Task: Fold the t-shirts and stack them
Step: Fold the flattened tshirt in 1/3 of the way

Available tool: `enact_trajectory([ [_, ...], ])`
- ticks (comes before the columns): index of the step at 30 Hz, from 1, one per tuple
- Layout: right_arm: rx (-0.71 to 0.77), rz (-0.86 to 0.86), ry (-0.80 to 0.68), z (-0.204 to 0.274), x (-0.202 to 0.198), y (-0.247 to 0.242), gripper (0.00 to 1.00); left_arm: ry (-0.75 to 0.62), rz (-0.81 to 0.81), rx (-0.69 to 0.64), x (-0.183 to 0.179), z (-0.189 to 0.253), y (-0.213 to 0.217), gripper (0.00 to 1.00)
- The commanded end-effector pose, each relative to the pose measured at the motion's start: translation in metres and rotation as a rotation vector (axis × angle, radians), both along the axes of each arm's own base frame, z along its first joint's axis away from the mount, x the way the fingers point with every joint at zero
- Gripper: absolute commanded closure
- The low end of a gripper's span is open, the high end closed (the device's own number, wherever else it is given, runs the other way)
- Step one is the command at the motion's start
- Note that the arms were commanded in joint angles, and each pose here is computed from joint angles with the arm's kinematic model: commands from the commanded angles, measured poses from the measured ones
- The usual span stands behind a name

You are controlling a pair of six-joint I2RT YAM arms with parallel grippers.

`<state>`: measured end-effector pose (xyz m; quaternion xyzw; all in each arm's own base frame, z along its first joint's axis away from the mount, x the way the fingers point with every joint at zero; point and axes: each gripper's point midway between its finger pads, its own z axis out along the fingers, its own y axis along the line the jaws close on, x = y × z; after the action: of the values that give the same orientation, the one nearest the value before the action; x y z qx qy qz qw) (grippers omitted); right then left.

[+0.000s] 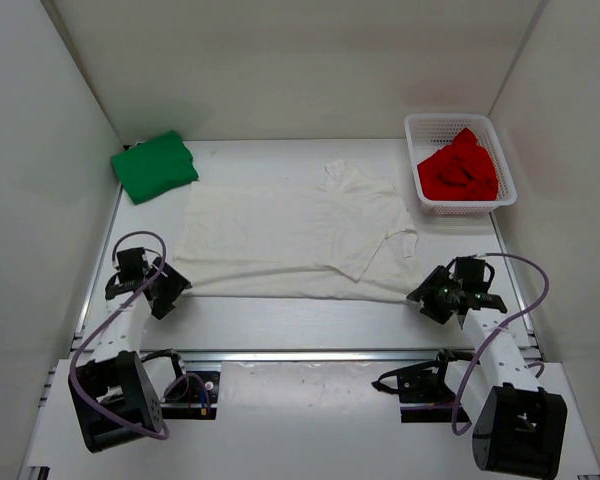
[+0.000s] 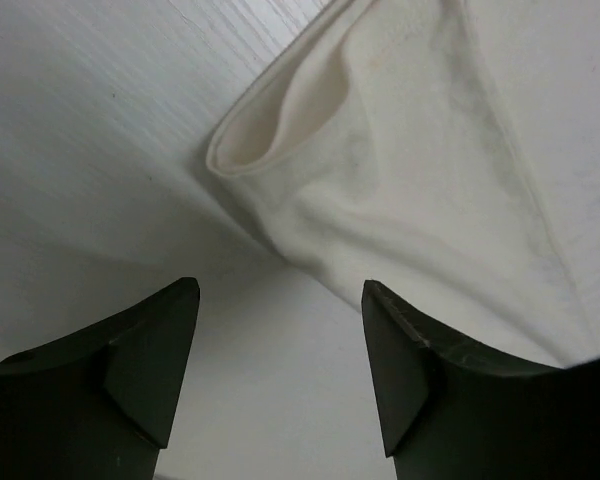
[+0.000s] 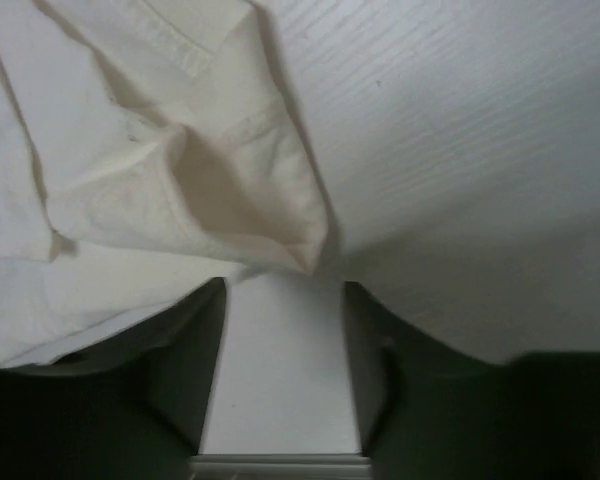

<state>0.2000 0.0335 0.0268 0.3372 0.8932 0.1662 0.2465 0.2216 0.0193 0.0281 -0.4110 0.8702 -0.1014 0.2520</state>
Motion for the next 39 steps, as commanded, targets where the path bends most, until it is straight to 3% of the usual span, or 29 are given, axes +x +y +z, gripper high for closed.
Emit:
enact_trajectory([
  [1, -0.067, 0.074, -0.108, 0.046, 0.026, -0.003, 0.46, -0.046, -0.094, 0.112, 0.02, 0.04, 0.003, 0.23],
  [3, -0.111, 0.149, -0.179, 0.072, 0.04, 0.002, 0.37, -0.129, -0.164, 0.172, 0.041, 0.068, -0.01, 0.26],
  [5, -0.12, 0.222, -0.274, 0.1, 0.057, 0.016, 0.42, -0.219, -0.241, 0.175, 0.061, 0.085, -0.031, 0.3],
  [6, -0.13, 0.272, -0.319, 0.107, 0.065, 0.028, 0.54, -0.281, -0.314, 0.134, 0.07, 0.093, -0.056, 0.34],
  [7, -0.124, 0.303, -0.327, 0.107, 0.069, 0.038, 0.72, -0.299, -0.347, 0.094, 0.073, 0.091, -0.069, 0.38],
  [8, -0.127, 0.365, -0.35, 0.105, 0.076, 0.056, 0.78, -0.331, -0.404, 0.065, 0.079, 0.092, -0.094, 0.41],
  [9, -0.135, 0.413, -0.364, 0.105, 0.08, 0.071, 0.93, -0.334, -0.459, 0.063, 0.081, 0.088, -0.115, 0.49],
  [10, -0.139, 0.442, -0.349, 0.096, 0.085, 0.08, 1.0, -0.359, -0.52, 0.057, 0.083, 0.093, -0.138, 0.56],
  [12, -0.132, 0.544, -0.356, 0.089, 0.088, 0.108, 1.0, -0.349, -0.601, 0.04, 0.084, 0.085, -0.167, 0.64],
  [14, -0.145, 0.58, -0.331, 0.073, 0.094, 0.12, 1.0, -0.368, -0.681, -0.017, 0.081, 0.08, -0.197, 0.8],
  [16, -0.126, 0.6, -0.309, 0.063, 0.096, 0.128, 0.99, -0.334, -0.727, -0.06, 0.075, 0.066, -0.214, 0.86],
  [19, -0.114, 0.611, -0.274, 0.048, 0.095, 0.134, 0.91, -0.337, -0.767, -0.133, 0.069, 0.06, -0.233, 0.84],
  [21, -0.087, 0.61, -0.255, 0.036, 0.092, 0.137, 0.75, -0.346, -0.757, -0.123, 0.071, 0.056, -0.233, 0.83],
  [24, -0.024, 0.62, -0.258, 0.031, 0.088, 0.146, 0.65, -0.325, -0.767, -0.126, 0.064, 0.045, -0.234, 0.83],
  [39, 0.075, 0.624, -0.197, 0.014, 0.088, 0.157, 0.71, -0.317, -0.742, -0.199, 0.054, 0.031, -0.229, 0.83],
])
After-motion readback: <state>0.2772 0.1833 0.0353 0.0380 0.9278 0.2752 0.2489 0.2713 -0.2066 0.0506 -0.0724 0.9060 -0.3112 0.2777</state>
